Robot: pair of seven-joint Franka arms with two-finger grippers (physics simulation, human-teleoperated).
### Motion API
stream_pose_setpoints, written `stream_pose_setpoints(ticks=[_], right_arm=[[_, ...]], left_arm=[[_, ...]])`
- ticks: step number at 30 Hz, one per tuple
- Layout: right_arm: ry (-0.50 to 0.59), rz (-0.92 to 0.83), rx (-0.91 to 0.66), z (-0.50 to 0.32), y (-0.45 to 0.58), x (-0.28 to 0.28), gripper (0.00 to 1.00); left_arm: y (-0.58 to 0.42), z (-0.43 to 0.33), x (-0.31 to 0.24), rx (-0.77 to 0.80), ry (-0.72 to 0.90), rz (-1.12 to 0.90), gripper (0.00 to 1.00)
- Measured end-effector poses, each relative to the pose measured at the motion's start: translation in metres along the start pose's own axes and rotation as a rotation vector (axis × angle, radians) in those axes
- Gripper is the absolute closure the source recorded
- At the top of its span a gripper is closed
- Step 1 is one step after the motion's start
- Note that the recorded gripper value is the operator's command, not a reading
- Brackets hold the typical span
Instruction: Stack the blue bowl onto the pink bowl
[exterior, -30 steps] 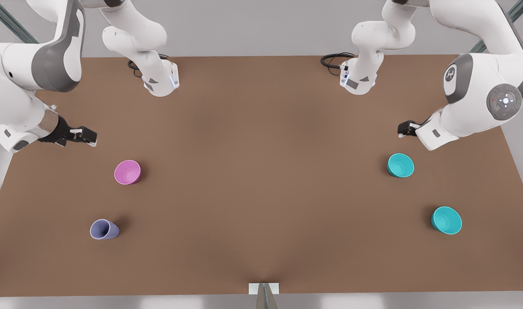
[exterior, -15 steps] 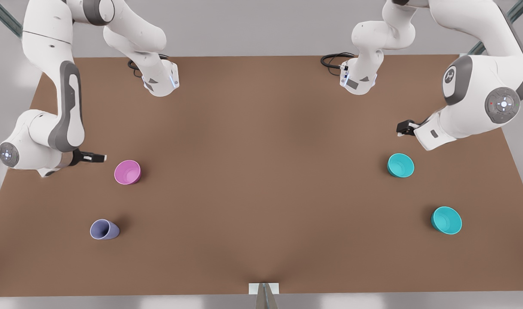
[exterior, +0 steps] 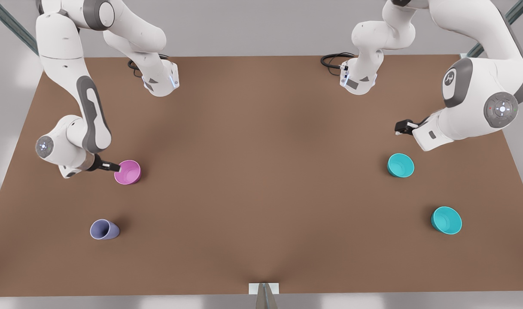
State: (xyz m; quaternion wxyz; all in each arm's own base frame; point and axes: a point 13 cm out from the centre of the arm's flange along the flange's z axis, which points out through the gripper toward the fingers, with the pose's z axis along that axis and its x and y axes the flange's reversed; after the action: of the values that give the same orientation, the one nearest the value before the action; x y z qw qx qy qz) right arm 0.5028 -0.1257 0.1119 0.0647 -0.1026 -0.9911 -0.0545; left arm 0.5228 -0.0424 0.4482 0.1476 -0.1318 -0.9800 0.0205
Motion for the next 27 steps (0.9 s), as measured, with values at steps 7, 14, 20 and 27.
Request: stream_pose_setpoints(ticks=[7, 14, 20, 27], right_arm=[[0.037, -0.009, 0.006, 0.036, -0.005, 0.010, 0.00], [0.056, 0.000, -0.018, 0.058, 0.002, 0.009, 0.76], [0.032, -0.042, -0.040, 0.044, 0.016, -0.004, 0.79], [-0.029, -0.268, -0.134, -0.021, 0.211, -0.043, 0.79]], left_arm=[[0.007, -0.010, -0.003, -0.027, -0.043, -0.005, 0.00], [0.005, -0.013, -0.004, -0.032, -0.057, -0.001, 0.00], [0.005, -0.011, -0.006, -0.031, -0.054, 0.000, 0.00], [0.010, -0.004, -0.011, -0.030, -0.048, -0.004, 0.00]])
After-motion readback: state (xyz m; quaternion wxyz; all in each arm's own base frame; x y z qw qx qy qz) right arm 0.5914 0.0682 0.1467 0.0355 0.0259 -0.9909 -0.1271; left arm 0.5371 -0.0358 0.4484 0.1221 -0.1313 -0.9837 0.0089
